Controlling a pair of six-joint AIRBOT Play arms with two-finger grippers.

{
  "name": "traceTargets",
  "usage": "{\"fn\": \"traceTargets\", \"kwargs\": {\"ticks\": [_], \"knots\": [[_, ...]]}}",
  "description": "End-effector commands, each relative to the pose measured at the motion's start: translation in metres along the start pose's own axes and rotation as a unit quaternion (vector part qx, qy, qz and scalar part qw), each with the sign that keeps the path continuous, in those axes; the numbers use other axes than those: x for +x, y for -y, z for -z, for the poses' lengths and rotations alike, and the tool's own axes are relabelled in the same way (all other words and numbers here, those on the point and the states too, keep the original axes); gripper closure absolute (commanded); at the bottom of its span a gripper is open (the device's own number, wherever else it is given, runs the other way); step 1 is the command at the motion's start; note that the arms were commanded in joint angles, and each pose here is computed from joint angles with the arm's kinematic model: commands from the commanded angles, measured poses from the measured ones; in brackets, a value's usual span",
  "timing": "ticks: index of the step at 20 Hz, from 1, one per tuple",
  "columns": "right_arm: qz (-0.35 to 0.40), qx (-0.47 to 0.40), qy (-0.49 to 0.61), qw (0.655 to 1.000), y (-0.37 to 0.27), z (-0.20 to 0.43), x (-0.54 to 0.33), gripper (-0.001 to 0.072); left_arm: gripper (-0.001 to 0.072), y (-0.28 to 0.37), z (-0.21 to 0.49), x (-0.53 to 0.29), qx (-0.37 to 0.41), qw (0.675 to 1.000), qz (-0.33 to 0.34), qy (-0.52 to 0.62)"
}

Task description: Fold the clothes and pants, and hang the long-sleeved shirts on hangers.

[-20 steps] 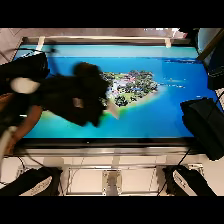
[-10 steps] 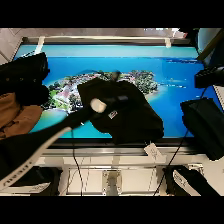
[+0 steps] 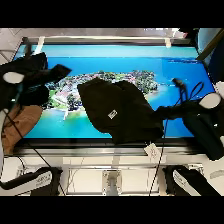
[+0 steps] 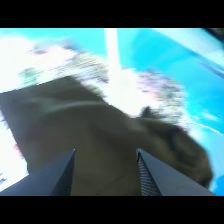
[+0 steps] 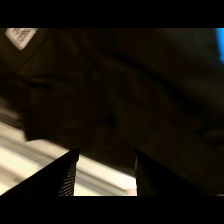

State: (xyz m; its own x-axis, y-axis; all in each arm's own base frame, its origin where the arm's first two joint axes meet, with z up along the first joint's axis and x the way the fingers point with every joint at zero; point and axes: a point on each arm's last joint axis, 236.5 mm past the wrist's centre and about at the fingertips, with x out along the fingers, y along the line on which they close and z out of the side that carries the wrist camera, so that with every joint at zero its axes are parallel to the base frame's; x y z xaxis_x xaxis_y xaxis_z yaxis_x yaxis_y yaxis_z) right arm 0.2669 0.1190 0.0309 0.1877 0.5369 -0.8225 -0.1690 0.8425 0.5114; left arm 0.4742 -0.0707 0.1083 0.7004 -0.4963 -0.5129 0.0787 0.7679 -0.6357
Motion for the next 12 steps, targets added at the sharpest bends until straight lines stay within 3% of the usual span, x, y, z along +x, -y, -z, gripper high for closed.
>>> {"fn": "traceTargets", "kwargs": {"ticks": [1,5,7,12], "knots": [[-0.081,0.067,-0.036,0.994,-0.034,0.034,0.043,0.0306,0.0285,-0.067,0.02,-0.004,-0.077,0.995,-0.034,-0.045],[-0.138,0.078,-0.088,0.983,-0.088,0.075,0.092,0.0304,0.0281,-0.077,0.062,0.053,-0.045,0.993,-0.032,-0.103],[-0.143,0.071,-0.099,0.982,-0.108,0.084,0.117,0.0248,0.0281,-0.077,0.08,0.08,-0.034,0.992,-0.037,-0.117],[-0.139,0.102,-0.147,0.974,-0.12,0.111,0.158,0.0195,0.0281,-0.073,0.089,0.112,0.003,0.992,-0.036,-0.125]]}}
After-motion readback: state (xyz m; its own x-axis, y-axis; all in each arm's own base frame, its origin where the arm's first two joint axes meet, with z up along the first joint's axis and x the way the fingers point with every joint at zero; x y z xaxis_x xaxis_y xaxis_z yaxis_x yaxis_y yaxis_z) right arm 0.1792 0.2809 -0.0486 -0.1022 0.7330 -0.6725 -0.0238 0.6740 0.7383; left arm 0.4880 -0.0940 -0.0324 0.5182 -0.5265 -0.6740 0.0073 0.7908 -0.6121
